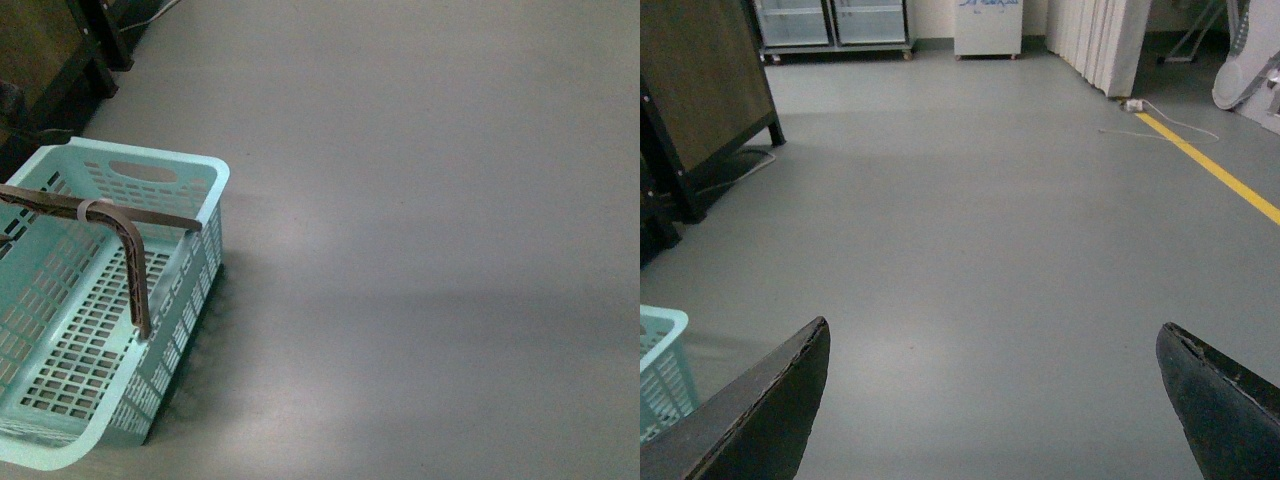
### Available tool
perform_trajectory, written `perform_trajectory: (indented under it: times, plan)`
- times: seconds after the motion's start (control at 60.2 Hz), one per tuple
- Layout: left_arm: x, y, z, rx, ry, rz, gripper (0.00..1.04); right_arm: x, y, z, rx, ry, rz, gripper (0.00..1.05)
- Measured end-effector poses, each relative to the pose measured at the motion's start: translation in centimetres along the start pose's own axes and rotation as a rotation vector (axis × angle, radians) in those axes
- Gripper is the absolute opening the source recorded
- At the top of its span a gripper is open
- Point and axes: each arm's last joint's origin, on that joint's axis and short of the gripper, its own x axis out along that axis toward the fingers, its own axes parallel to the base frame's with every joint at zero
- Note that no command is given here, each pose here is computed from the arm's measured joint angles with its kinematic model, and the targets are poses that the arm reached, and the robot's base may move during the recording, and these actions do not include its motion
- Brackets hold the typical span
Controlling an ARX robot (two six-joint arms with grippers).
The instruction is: Pick lemon and mango into basket
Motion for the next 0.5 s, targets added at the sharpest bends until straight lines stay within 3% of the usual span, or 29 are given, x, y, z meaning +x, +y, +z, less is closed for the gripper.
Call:
perform_trajectory:
  times: [0.216,0.498]
  plan:
    - [3.6,-0.7,0.3,-0.014,0.003,0.019,0.97,0.0,0.0,0.0,0.000,0.000,0.000,0.96]
    - [5.2,-0.7,0.6,-0.045,0.004,0.037,0.52,0.0,0.0,0.0,0.000,0.000,0.000,0.96]
